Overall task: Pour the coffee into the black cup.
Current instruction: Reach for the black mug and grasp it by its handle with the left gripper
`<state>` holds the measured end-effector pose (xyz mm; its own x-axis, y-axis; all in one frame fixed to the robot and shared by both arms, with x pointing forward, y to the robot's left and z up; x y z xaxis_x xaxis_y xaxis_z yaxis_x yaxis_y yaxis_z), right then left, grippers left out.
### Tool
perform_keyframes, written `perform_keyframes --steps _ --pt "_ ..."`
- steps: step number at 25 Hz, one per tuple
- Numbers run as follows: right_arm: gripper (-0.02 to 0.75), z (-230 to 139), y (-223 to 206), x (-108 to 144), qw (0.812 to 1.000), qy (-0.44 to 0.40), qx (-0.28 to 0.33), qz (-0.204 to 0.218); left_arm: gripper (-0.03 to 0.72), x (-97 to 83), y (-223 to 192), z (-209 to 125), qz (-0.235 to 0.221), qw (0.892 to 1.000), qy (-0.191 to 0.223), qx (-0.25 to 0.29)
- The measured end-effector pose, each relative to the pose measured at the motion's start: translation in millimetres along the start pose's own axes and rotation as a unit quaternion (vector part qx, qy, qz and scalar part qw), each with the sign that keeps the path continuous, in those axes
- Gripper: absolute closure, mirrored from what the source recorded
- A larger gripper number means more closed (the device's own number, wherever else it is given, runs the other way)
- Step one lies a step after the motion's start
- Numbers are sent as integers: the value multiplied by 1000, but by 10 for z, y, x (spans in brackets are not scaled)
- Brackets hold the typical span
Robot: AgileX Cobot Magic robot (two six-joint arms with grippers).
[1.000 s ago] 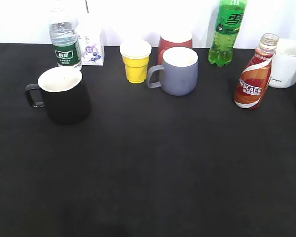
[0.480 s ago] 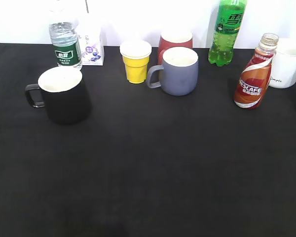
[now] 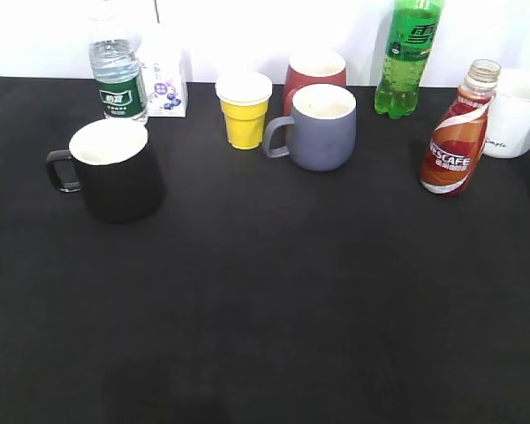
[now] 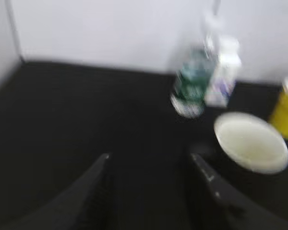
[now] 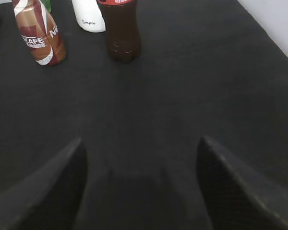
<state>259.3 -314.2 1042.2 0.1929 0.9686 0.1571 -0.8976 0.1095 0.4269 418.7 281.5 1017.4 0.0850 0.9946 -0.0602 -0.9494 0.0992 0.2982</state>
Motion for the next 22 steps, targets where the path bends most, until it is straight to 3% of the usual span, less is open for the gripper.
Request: perform_keyframes --steps 3,5,9,12,17,20,22 --pt "184 0 0 0 1000 0 0 0 324 -251 -180 -489 -56 997 -20 58" --pt "183 0 0 0 1000 0 0 0 323 -334 -398 -666 -58 994 -39 81" --pt "183 0 0 0 1000 0 0 0 323 -298 -762 -729 -16 999 -49 3" --pt "184 0 0 0 1000 0 0 0 323 -358 -906 -801 -33 997 -56 -29" --pt "184 0 0 0 1000 0 0 0 323 -428 -1208 -823 -33 997 -60 -38" --pt "183 0 0 0 1000 0 0 0 323 -312 -1325 -828 -9 998 -54 -37" --pt "183 0 0 0 1000 0 0 0 323 -308 -1379 -782 -20 997 -61 -44"
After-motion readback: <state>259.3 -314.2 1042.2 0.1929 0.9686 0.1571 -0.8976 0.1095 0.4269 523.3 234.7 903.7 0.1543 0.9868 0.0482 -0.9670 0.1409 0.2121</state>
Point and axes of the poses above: a point on each arm's last joint axis where the gripper is mounted, y pointing back along that axis away from the gripper, x along the wrist's bending axis when the last joint is at zero, z = x × y, the point moved 3 cm from there along -y, pointing out along that axis toward the gripper, and after that the axes turned 4 degrees about -y, right-handed, at the moved point
